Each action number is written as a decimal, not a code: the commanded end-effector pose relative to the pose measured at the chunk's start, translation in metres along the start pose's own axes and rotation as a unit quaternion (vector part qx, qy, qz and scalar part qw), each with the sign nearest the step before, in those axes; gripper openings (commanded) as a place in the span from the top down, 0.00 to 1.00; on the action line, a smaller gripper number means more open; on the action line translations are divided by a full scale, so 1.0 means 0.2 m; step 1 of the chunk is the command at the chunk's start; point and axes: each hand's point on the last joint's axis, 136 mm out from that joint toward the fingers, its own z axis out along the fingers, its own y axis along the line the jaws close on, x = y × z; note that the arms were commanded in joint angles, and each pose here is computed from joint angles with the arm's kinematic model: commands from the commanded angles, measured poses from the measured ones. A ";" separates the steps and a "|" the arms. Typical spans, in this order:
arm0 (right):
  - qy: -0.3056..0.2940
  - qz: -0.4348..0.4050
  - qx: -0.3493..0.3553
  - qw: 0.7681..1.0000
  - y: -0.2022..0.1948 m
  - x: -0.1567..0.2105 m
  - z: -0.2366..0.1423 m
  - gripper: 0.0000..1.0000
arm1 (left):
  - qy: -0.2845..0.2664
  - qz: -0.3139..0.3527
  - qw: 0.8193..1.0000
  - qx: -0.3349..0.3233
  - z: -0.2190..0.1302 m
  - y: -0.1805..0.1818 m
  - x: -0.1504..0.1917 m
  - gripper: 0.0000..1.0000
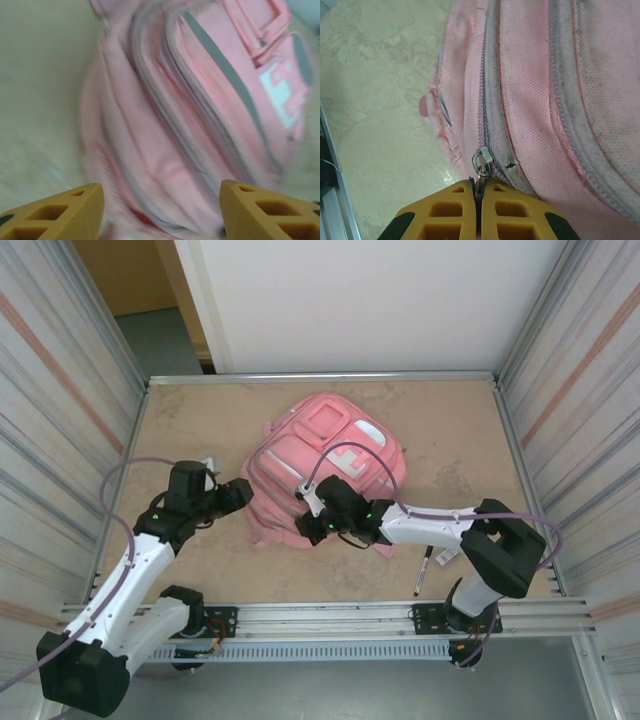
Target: Pack the student bag
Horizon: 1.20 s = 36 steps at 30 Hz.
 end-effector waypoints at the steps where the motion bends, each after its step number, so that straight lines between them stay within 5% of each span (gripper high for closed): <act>1: -0.048 -0.023 -0.068 0.996 0.17 -0.17 0.00 1.00 | 0.085 -0.153 0.983 0.048 0.03 -0.06 0.21 0.38; 10: -0.037 -0.045 -0.118 0.991 0.28 -0.14 0.01 1.00 | 0.057 -0.138 0.989 -0.001 0.12 -0.06 0.11 0.40; 18: -0.039 -0.060 -0.131 0.989 0.38 -0.14 0.00 1.00 | 0.049 -0.161 0.984 -0.050 0.21 0.01 0.08 0.52; 24: -0.002 -0.083 -0.105 0.991 0.33 -0.06 0.00 1.00 | 0.012 -0.116 0.989 -0.088 0.17 0.07 0.01 0.99; 27: 0.038 -0.079 -0.041 0.995 0.20 0.03 -0.04 0.97 | -0.026 -0.096 0.988 -0.118 0.13 0.16 -0.04 1.00; 36: 0.051 -0.032 0.159 0.985 -0.34 0.15 -0.25 0.91 | 0.017 -0.096 0.992 -0.079 0.16 0.20 -0.06 1.00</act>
